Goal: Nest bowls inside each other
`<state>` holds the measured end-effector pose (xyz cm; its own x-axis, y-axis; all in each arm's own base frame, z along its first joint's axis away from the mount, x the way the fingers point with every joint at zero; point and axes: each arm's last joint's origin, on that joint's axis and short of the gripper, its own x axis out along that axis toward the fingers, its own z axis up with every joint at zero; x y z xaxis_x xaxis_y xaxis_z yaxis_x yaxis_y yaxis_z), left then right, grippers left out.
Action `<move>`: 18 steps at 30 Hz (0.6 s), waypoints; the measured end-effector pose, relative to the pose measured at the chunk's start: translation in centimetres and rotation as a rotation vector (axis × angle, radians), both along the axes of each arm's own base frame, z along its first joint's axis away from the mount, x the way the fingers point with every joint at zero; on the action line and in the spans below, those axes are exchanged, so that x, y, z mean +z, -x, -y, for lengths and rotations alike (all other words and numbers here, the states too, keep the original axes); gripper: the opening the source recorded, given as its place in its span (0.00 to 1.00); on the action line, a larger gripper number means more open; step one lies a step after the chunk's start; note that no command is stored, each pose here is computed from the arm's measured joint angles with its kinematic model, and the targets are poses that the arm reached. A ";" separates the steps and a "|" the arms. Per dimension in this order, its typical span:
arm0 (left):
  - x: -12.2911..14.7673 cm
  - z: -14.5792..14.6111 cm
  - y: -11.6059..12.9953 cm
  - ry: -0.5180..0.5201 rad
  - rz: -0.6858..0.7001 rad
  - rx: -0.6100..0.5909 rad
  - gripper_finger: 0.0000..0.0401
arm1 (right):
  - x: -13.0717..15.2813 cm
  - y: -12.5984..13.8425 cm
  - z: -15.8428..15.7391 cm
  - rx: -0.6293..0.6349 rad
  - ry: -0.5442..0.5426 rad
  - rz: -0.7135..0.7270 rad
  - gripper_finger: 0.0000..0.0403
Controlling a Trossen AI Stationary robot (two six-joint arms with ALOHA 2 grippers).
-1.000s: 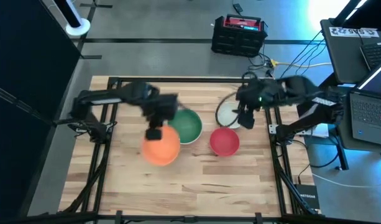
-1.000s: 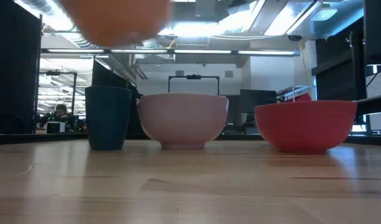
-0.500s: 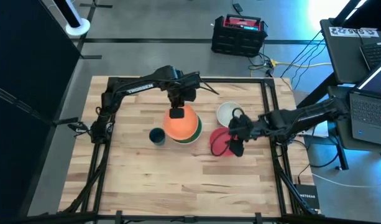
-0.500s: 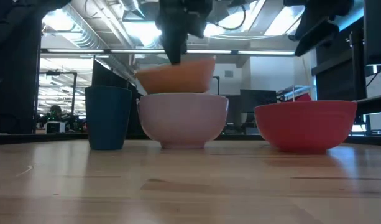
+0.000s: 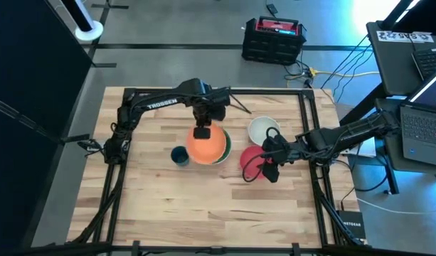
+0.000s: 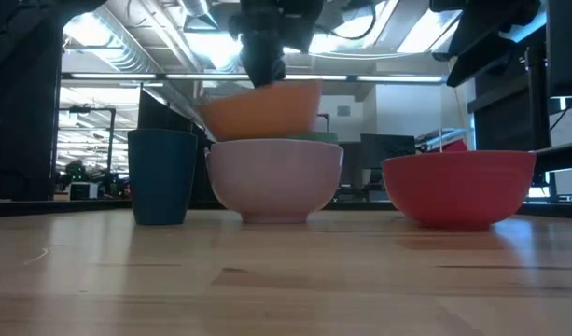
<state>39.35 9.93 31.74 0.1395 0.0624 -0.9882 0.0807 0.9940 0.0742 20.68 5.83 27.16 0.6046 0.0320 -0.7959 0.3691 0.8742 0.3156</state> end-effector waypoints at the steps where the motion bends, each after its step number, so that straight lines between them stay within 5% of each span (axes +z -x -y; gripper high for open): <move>1: 0.0 0.3 -0.3 -0.007 0.015 -0.022 0.00 | 0.0 0.0 0.0 0.005 0.006 0.000 0.58; 6: 0.1 -0.7 -1.6 -0.058 0.151 -0.018 0.00 | 0.0 0.0 0.0 0.008 0.010 0.003 0.58; 18: -0.2 -3.8 -0.2 -0.031 0.084 0.064 0.00 | 0.0 -0.1 0.0 0.014 0.001 0.007 0.58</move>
<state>39.53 13.69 31.51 0.2170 0.1040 -0.9706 0.0095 0.9940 0.1086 20.75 5.87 27.20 0.6093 0.0397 -0.7919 0.3547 0.8796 0.3171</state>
